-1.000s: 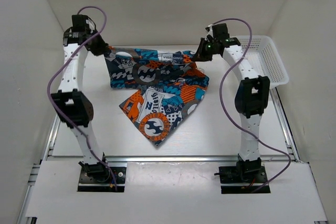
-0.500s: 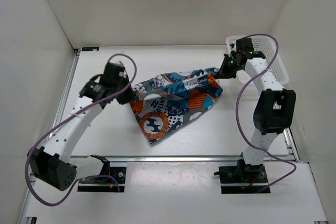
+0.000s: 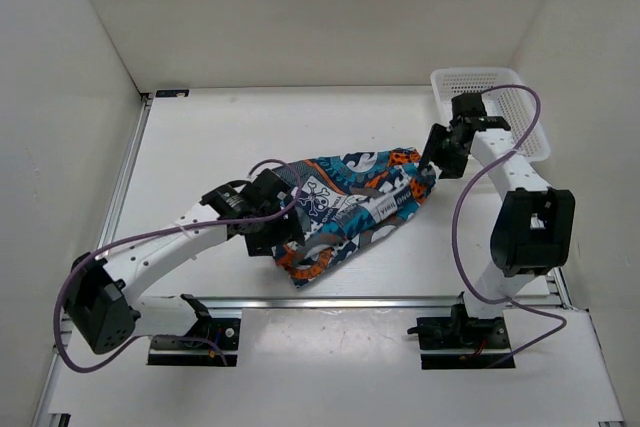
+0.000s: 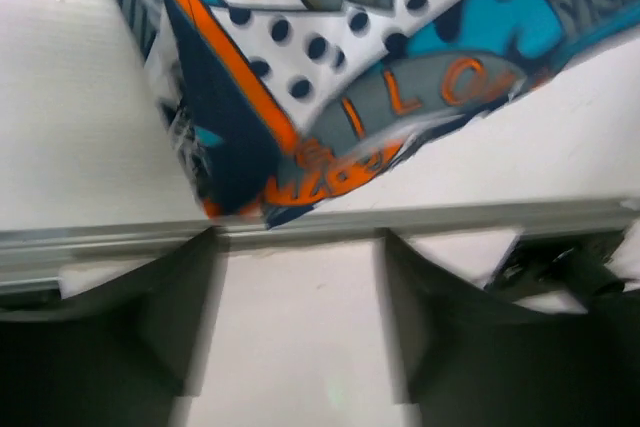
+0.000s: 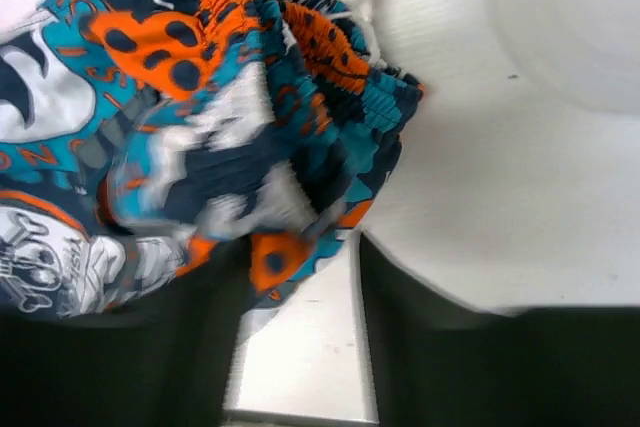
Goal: Fold and stack the shorts
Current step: Fold the shorts
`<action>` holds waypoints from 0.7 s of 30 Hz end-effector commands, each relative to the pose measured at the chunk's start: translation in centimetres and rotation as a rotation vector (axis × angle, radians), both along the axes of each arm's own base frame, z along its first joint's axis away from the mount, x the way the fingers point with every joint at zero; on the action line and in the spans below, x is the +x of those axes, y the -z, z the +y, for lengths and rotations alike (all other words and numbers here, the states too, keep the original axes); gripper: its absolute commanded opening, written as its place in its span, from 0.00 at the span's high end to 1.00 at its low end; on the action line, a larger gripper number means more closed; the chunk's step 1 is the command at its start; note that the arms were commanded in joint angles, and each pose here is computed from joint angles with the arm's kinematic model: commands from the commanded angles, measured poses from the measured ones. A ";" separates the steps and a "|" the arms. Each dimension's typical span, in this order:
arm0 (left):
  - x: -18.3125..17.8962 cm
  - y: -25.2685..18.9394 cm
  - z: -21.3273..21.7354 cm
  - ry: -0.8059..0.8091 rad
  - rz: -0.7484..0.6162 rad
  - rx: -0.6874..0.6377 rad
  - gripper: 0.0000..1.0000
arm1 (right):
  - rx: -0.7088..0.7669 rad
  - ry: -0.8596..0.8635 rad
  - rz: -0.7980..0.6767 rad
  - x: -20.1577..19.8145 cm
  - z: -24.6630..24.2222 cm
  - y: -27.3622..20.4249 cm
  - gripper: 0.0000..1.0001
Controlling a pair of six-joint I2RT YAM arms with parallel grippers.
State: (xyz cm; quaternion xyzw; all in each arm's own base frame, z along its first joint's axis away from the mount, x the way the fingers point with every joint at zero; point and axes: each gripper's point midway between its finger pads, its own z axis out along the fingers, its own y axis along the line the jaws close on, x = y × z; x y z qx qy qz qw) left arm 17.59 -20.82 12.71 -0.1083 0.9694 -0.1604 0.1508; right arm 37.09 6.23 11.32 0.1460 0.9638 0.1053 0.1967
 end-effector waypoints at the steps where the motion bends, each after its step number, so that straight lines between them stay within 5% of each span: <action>1: -1.3 1.5 -0.2 0.027 0.078 0.035 0.07 | -0.032 0.064 -0.087 0.6 -1.1 -2.3 0.33; 3: -1.4 1.0 -0.2 0.041 0.074 0.059 0.00 | -0.033 0.081 -0.126 0.8 -1.3 -3.7 0.24; 10: -1.0 2.3 2.0 -0.040 0.088 0.077 0.02 | 0.000 0.069 -0.228 0.1 0.3 -7.1 0.28; 14: -2.3 4.9 -0.3 -0.010 0.193 -0.023 0.01 | 0.016 0.018 -0.206 -2.0 2.3 -6.2 0.28; 21: -2.0 8.6 -2.9 0.042 0.250 0.053 0.01 | 0.011 -0.013 -0.193 -5.2 2.5 -5.0 0.28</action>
